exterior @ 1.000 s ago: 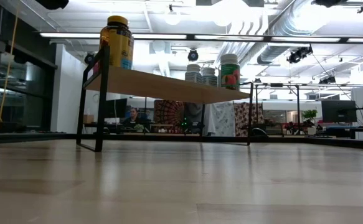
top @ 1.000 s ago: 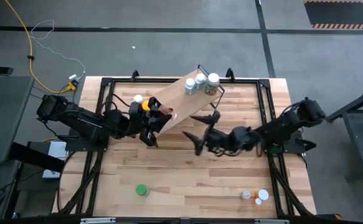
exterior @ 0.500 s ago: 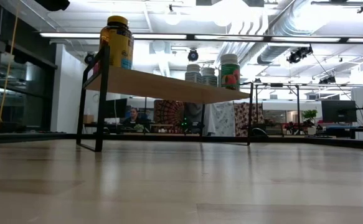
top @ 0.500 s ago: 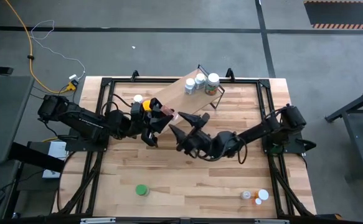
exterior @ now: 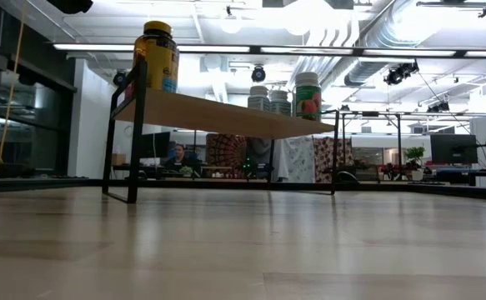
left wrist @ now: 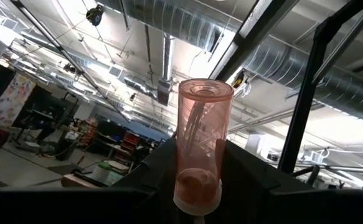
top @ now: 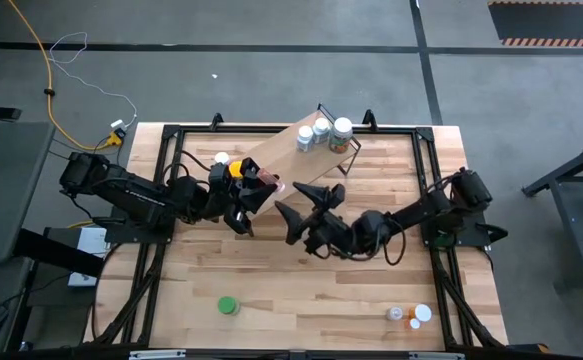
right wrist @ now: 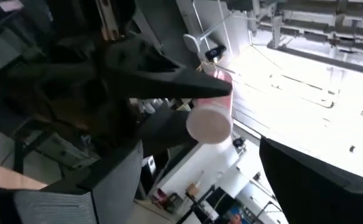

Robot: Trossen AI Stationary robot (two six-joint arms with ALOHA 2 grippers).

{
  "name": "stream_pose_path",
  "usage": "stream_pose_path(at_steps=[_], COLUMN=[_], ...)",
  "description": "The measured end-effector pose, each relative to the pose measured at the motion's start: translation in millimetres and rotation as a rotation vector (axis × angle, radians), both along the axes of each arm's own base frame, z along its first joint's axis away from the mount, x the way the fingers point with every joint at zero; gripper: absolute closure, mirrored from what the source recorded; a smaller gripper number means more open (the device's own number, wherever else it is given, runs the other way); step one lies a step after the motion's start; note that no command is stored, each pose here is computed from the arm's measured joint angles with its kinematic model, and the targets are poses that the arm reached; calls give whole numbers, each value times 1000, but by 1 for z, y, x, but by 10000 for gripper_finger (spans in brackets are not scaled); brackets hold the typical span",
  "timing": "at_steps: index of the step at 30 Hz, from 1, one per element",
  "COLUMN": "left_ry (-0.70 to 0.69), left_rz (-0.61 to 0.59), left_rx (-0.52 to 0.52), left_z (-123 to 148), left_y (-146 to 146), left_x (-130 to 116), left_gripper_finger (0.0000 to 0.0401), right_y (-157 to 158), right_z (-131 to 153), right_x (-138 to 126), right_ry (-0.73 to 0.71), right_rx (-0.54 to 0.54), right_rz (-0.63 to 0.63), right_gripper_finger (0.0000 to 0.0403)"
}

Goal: Pick and place medicine bottles onto shelf by color
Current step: Put the left light pink medicine bottle on the shelf

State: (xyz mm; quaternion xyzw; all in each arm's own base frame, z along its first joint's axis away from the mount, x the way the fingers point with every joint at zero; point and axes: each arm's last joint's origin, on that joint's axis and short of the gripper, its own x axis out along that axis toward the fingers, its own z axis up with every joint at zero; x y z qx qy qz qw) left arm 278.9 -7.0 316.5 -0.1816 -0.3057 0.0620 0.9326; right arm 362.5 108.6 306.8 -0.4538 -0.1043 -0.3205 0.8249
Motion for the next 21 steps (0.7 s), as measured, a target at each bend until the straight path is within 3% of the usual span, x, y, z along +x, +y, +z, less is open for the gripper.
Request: stream_pose_path(at_steps=[10,21], left_ry=[8,9], left_rz=[-5,-5], left_rx=[1,1], left_z=[-1,-1], left_y=[0,0], left_x=[0,1], left_gripper_finger=[299,299], right_y=[-10,-17], right_z=[11,15], right_x=[7,15], right_ry=[-38,2], right_rx=[-76,-71], right_rz=[35,43], right_gripper_finger=[89,101])
